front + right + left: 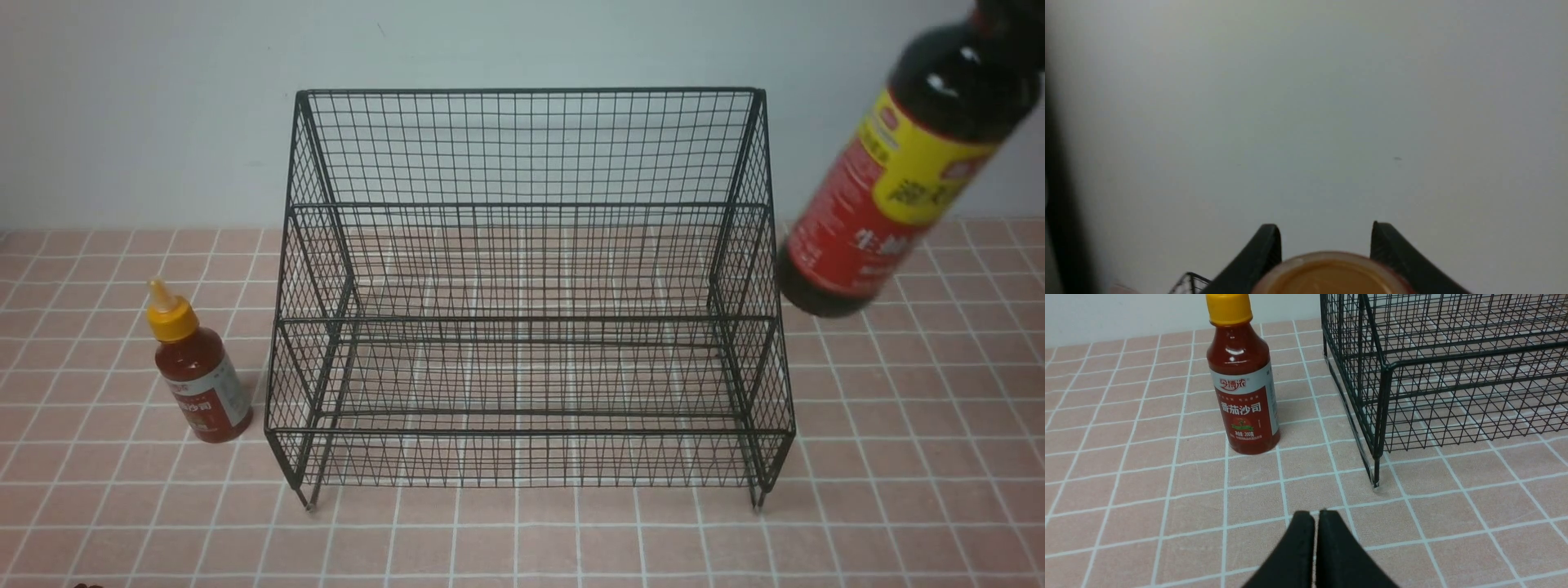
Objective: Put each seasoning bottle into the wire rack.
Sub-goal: Use the right arm to put the condiment bottle back on the shelf
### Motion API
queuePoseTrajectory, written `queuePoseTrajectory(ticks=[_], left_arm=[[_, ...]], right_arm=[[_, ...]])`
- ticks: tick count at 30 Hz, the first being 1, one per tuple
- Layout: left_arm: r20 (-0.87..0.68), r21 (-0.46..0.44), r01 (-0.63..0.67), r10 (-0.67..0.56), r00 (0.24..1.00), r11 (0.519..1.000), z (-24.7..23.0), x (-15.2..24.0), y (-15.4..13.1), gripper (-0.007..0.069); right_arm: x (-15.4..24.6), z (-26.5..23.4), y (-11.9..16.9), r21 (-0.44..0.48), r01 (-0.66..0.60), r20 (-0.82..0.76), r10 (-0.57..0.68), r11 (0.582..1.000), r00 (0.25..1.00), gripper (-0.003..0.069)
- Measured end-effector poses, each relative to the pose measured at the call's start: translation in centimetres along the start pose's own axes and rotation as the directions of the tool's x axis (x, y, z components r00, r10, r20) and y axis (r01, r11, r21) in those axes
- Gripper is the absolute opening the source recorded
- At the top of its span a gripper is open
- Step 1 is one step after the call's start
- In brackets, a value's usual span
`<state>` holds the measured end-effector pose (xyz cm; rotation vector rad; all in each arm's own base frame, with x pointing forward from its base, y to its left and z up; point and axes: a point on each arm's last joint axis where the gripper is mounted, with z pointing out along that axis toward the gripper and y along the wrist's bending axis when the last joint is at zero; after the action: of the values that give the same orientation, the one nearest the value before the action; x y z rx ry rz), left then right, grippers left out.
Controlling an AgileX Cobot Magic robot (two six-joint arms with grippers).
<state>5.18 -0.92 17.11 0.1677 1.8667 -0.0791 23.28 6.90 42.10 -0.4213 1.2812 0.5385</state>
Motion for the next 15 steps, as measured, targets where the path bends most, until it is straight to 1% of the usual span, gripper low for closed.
queuePoseTrajectory(ticks=[1, 3, 5, 12, 15], left_arm=[[0.000, 0.000, 0.000, 0.000, 1.000, 1.000, 0.0, 0.0, 0.0, -0.0007], [0.000, 0.000, 0.000, 0.000, 1.000, 1.000, 0.0, 0.0, 0.0, -0.0007], [0.000, 0.000, 0.000, 0.000, 1.000, 1.000, 0.0, 0.0, 0.0, -0.0007], [0.000, 0.000, 0.000, 0.000, 1.000, 1.000, 0.0, 0.0, 0.0, -0.0007], [0.000, 0.000, 0.000, 0.000, 1.000, 1.000, 0.0, 0.0, 0.0, -0.0007]], right_arm=[[0.0, 0.1, 0.1, -0.014, -0.003, 0.002, 0.003, 1.000, 1.000, 0.0271], [-0.7, 1.0, 0.3, -0.090, -0.020, 0.009, 0.021, 0.996, 1.000, 0.0269], [-0.6, 1.9, 0.2, -0.127, -0.037, 0.004, 0.037, 0.991, 0.999, 0.0269], [1.3, 5.2, -1.8, -0.146, -0.067, -0.044, 0.062, 0.987, 0.997, 0.0269], [2.3, 6.4, -2.1, -0.161, -0.087, -0.066, 0.077, 0.983, 0.995, 0.0269]])
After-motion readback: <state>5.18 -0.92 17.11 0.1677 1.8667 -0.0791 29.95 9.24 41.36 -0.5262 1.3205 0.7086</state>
